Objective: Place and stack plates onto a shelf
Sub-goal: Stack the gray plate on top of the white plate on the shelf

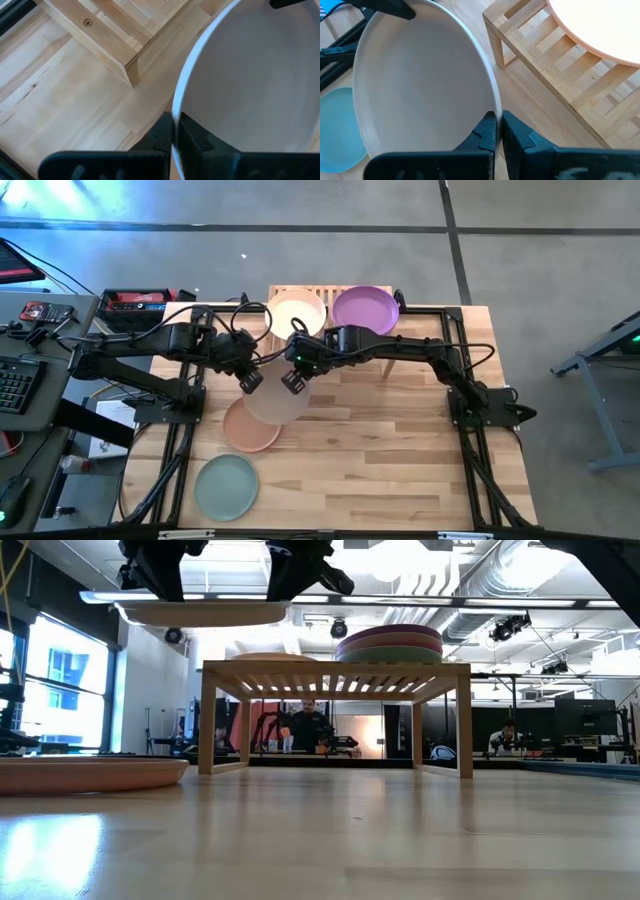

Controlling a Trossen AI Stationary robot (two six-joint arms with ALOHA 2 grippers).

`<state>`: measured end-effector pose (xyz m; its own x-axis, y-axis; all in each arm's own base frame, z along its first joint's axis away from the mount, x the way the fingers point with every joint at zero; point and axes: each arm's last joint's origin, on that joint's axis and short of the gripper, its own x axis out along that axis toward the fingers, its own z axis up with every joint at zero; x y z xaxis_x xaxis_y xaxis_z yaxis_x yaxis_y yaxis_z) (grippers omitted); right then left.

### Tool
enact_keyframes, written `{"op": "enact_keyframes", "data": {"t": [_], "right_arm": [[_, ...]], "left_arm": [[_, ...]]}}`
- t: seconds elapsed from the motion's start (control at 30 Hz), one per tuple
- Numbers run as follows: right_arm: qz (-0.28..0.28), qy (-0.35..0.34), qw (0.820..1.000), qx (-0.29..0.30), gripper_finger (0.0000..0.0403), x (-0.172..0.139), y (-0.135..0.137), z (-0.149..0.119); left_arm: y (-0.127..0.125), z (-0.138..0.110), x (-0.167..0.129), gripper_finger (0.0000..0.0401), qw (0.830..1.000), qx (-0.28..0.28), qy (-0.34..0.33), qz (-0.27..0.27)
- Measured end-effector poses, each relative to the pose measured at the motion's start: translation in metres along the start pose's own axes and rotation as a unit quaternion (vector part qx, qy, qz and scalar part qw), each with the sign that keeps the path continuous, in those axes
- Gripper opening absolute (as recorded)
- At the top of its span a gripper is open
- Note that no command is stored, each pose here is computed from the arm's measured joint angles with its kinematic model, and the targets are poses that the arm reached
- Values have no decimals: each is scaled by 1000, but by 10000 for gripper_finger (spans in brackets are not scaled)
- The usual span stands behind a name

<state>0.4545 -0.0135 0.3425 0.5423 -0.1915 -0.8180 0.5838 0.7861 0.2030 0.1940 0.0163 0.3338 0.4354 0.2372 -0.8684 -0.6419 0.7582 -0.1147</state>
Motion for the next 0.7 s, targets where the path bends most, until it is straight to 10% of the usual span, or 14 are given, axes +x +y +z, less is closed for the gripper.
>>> {"op": "enact_keyframes", "data": {"t": [0.3,0.7], "right_arm": [[7,2,1000,-11,8,0,1,0],[18,-15,1000,-4,121,-2,-2,7]], "left_arm": [[0,0,0,4,1000,6,0,0],[3,0,0,4,1000,8,7,7]]}}
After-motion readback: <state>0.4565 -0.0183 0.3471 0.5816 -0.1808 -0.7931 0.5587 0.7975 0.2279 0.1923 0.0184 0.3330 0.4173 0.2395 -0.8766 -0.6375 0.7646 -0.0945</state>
